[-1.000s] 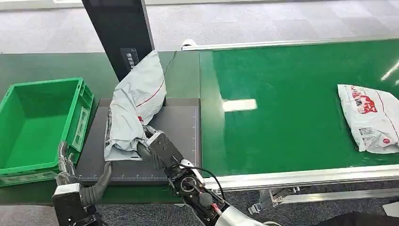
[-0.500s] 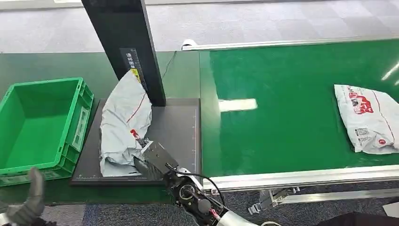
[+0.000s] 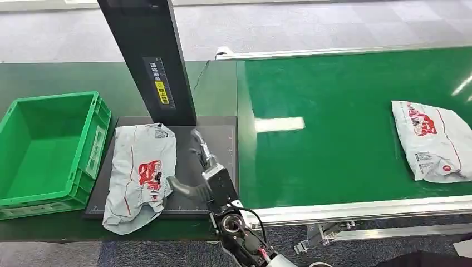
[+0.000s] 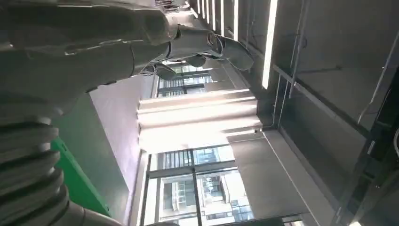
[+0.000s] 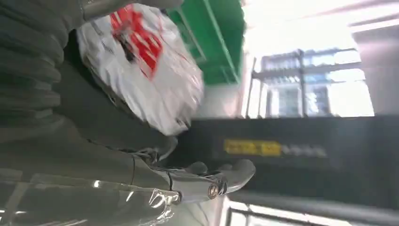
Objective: Moved the parcel from conveyor to table for the left to box.
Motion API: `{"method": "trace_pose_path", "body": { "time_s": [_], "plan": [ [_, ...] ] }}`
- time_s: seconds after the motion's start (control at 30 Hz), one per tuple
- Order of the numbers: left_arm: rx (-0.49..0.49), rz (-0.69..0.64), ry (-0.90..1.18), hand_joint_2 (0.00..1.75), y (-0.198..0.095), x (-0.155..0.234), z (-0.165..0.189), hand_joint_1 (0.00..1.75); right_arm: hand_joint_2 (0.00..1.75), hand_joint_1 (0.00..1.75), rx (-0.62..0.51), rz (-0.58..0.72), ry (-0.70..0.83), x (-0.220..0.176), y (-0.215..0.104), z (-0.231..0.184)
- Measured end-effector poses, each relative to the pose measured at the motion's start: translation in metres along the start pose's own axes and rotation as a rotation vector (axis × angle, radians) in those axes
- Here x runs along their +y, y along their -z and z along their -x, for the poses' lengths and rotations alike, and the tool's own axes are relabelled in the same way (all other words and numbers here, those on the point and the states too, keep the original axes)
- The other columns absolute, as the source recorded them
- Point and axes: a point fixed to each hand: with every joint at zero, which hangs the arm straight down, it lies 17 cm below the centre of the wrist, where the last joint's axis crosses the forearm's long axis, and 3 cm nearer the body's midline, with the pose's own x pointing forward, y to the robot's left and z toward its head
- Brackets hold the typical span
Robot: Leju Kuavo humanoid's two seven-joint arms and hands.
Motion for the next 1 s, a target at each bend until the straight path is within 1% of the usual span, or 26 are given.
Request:
{"method": "trace_pose_path", "body": {
  "time_s": [0.2,0.33,0.4,0.43,0.47,0.53,0.57,0.6,0.63,0.73,0.8,0.9,0.93,1.0],
  "plan": [
    [-0.024,0.035,0.03,1.75,-0.004,-0.003,-0.005,0.0,1.75,0.0,-0.182,0.113,0.018,-0.028,-0.01,-0.057],
    [-0.048,0.103,0.045,1.75,-0.016,-0.022,-0.01,0.0,1.75,0.0,-0.287,0.209,0.037,-0.056,-0.013,-0.097],
    [-0.066,0.194,0.069,1.75,-0.034,-0.047,-0.012,0.0,1.75,0.0,-0.329,0.261,0.047,-0.071,-0.02,-0.114],
    [-0.068,0.285,0.093,1.75,-0.053,-0.069,-0.009,0.0,1.75,0.0,-0.353,0.293,0.051,-0.081,-0.023,-0.124],
    [-0.051,0.428,0.128,1.75,-0.082,-0.102,-0.002,0.0,1.75,0.0,-0.372,0.325,0.052,-0.091,-0.028,-0.131],
    [0.03,0.716,0.179,1.75,-0.15,-0.161,0.016,0.0,1.75,0.0,-0.394,0.37,0.061,-0.105,-0.036,-0.14],
    [0.06,0.824,0.188,1.75,-0.182,-0.182,0.022,0.0,1.75,0.0,-0.4,0.386,0.067,-0.11,-0.04,-0.143],
    [0.088,0.9,0.176,1.75,-0.208,-0.2,0.026,0.0,1.75,0.0,-0.403,0.401,0.07,-0.115,-0.044,-0.144],
    [0.114,0.956,0.166,1.75,-0.228,-0.213,0.029,0.0,1.75,0.0,-0.404,0.414,0.069,-0.119,-0.047,-0.144],
    [0.171,1.161,0.152,1.75,-0.296,-0.242,0.036,0.0,1.75,0.0,-0.407,0.432,0.072,-0.126,-0.052,-0.145],
    [0.199,1.27,0.162,1.75,-0.33,-0.251,0.045,0.0,1.75,0.0,-0.404,0.439,0.076,-0.129,-0.054,-0.145],
    [0.206,1.392,0.185,1.75,-0.368,-0.258,0.055,0.0,1.75,0.0,-0.402,0.444,0.08,-0.131,-0.054,-0.143],
    [0.207,1.425,0.19,1.75,-0.378,-0.26,0.057,0.0,1.75,0.0,-0.401,0.445,0.08,-0.132,-0.055,-0.143],
    [0.19,1.464,0.189,1.75,-0.385,-0.271,0.056,0.0,1.75,0.0,-0.401,0.447,0.077,-0.133,-0.055,-0.143]
  ]
}}
